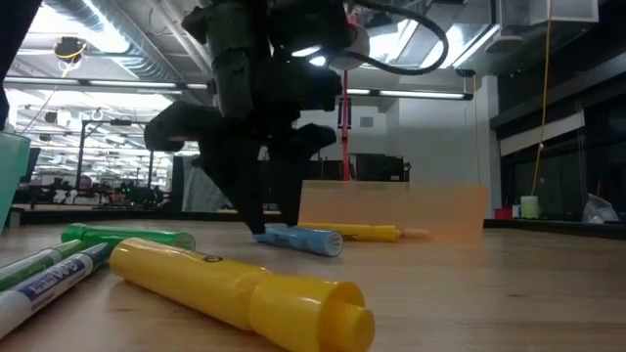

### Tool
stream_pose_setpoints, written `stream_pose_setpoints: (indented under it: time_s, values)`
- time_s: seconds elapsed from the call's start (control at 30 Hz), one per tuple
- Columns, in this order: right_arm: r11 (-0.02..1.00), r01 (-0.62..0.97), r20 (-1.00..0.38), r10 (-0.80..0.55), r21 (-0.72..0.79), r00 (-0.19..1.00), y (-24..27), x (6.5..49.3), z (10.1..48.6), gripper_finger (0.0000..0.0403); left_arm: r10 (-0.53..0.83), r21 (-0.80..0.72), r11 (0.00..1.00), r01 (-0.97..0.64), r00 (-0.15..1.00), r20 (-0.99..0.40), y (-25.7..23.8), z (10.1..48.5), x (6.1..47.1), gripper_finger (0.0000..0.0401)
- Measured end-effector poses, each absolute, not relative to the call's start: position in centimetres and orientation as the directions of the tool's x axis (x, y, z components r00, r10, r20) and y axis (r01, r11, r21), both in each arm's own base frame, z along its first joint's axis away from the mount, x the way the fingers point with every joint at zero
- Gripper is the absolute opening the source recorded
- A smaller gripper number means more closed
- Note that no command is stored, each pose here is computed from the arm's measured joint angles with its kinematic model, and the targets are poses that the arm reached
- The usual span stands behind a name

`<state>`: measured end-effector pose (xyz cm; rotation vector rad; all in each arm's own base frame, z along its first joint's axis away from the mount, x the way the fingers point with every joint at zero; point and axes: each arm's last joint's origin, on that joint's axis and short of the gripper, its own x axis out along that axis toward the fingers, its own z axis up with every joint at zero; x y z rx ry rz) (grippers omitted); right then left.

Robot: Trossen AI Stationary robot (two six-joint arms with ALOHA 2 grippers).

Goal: Pick & Place Markers
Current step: Put the blue highlighter pen into the green bin

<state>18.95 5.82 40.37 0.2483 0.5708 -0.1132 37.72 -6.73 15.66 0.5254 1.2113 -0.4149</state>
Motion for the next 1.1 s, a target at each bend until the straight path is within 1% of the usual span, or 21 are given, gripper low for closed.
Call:
stream_pose_setpoints:
  time_s: [0.33, 1.0, 1.1]
  values:
    - [0.963, 0.176, -0.547, -0.037, 0.203, 0.836, 5.8, 18.9, 40.4, 0.0021, -0.014, 0.146, 0.812, 0.565, 0.269, -0.963, -6.5, 14.4, 37.9, 0.0192]
    - [0.963, 0.176, -0.547, -0.037, 0.204, 0.836, 5.8, 18.9, 40.4, 0.0021, -0.013, 0.134, 0.821, 0.556, 0.252, -0.968, -6.2, 14.2, 37.9, 0.0192]
    - [0.963, 0.175, -0.547, -0.037, 0.203, 0.836, 5.8, 18.9, 40.4, 0.0021, -0.014, 0.133, 0.821, 0.555, 0.252, -0.968, -6.2, 14.2, 37.9, 0.0187]
